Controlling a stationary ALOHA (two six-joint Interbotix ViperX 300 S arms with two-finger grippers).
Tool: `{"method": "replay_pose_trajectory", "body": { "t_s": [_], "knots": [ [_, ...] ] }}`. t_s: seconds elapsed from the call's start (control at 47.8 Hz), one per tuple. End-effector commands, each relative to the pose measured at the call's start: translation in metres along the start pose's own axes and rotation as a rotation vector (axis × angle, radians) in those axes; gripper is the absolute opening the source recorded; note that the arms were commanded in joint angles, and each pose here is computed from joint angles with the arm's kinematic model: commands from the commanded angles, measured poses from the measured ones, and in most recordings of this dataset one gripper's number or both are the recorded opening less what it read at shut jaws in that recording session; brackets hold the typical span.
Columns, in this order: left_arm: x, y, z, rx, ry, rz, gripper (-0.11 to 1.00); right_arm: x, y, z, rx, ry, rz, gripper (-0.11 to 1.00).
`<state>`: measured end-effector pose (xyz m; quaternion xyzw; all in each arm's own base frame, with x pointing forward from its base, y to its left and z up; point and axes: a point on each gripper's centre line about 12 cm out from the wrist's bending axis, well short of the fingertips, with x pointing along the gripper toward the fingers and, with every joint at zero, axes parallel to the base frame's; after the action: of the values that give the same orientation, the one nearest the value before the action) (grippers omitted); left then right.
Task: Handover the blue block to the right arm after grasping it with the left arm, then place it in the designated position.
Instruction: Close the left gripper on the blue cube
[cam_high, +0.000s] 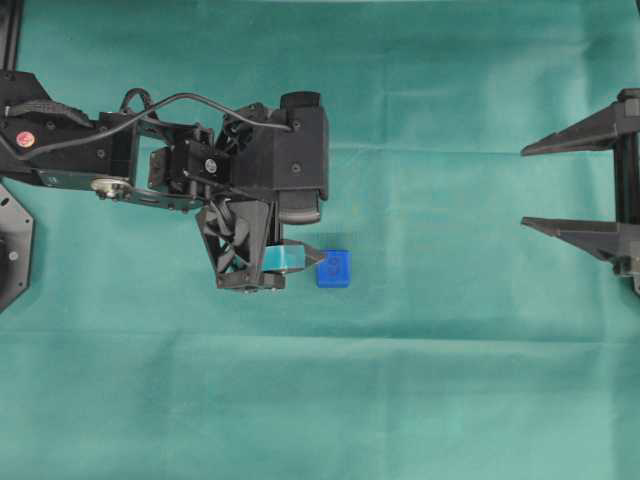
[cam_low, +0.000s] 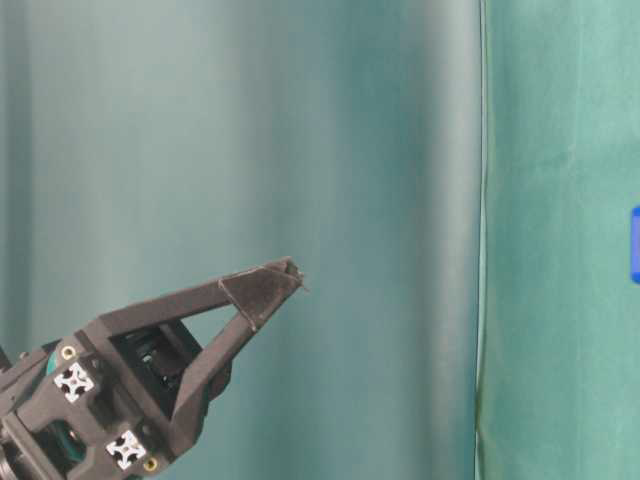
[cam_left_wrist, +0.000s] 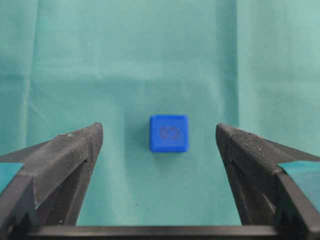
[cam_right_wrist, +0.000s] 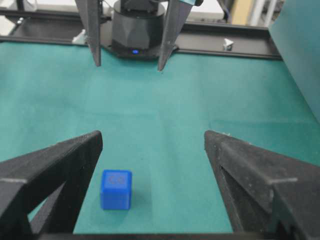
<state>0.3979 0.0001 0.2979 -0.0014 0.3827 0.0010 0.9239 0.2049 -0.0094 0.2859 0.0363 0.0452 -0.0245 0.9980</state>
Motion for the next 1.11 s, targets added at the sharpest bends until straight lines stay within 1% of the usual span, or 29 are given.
{"method": "replay_pose_trajectory", "body": {
  "t_s": [0.0,0.272,0.502,0.649,0.795,0.942,1.088],
  "knots": [
    [-0.007,0.000,0.008,0.001,-0.034,0.001,1.00,0.001,0.000,0.011,0.000,-0.026,0.000,0.95],
    [0.000,-0.001,0.003,0.002,-0.037,0.000,1.00,0.002,0.000,0.010,0.000,-0.023,0.000,0.95],
    [0.027,-0.001,-0.019,0.001,-0.017,-0.001,1.00,0.003,0.000,0.008,0.000,-0.014,-0.002,0.95],
    [0.050,-0.001,-0.032,0.003,-0.017,-0.001,1.00,0.004,0.000,0.006,0.000,-0.008,-0.001,0.95],
    [0.075,-0.001,-0.050,0.003,0.009,-0.001,1.00,0.005,0.000,0.006,0.000,-0.003,-0.003,0.95],
    [0.095,-0.004,-0.060,0.008,0.023,-0.008,1.00,0.005,0.000,0.005,0.000,-0.002,-0.003,0.95],
    [0.107,-0.008,-0.066,0.013,0.029,-0.013,1.00,0.005,0.000,0.004,0.000,0.003,-0.003,0.95]
  ]
}}
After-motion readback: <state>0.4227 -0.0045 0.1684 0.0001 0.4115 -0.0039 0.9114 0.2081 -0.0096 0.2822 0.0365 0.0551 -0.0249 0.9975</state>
